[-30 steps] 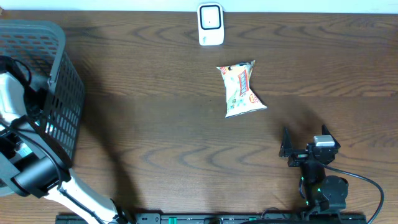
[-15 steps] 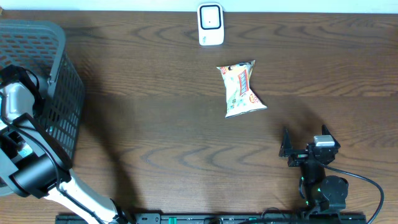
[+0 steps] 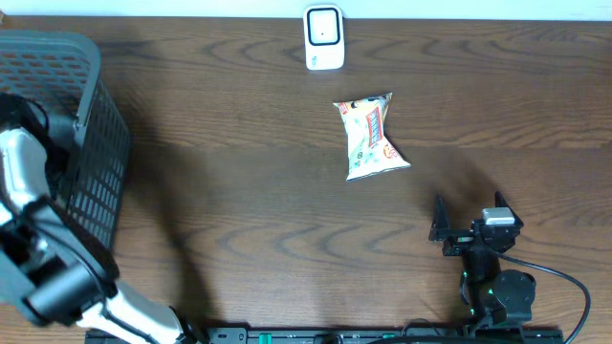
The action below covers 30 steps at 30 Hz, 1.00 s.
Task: Scan the item barcode
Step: 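Reach the left gripper back into the basket and grasp the green packet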
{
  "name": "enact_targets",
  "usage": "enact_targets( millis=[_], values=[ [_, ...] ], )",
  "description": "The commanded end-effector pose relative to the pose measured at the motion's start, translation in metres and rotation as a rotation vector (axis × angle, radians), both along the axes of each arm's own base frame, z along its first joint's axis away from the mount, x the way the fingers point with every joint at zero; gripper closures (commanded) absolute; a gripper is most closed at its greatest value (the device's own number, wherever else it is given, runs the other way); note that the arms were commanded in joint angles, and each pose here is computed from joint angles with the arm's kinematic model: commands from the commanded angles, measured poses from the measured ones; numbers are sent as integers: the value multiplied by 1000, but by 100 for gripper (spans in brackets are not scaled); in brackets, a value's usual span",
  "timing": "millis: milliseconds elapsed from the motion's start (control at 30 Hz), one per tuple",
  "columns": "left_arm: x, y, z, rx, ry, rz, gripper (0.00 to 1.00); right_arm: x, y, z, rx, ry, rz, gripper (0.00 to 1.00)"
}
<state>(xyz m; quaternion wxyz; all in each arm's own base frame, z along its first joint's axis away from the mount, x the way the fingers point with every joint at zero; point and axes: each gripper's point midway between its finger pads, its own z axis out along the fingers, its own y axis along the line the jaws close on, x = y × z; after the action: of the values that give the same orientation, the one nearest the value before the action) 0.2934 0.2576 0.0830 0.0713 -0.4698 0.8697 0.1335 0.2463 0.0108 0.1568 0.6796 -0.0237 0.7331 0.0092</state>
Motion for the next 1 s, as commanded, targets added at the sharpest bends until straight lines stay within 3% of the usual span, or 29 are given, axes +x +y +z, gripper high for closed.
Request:
enact_targets(
  millis=[0,233,400,467,633,767,833,967],
  values=[
    [12,-3,67,70,-209,19,67,0,2,0,-12,-1,12,1],
    [12,-13,169,215,-505,-11,70,0,2,-1,-12,0,12,1],
    [6,-15,188,259,-541,-17,46,0,2,0,-12,-1,12,1],
    [7,-14,177,241,-513,-19,38,0,2,0,-12,-1,12,1],
    [-9,4,124,242,-320,74,31,0,2,-1,-12,0,12,1],
    [-12,9,78,160,-214,119,27,0,2,0,-12,-1,12,1],
    [-9,9,55,117,-169,118,18,0,2,0,-12,-1,12,1],
    [-6,17,18,76,-108,141,16,0,2,0,-12,-1,12,1]
  ],
)
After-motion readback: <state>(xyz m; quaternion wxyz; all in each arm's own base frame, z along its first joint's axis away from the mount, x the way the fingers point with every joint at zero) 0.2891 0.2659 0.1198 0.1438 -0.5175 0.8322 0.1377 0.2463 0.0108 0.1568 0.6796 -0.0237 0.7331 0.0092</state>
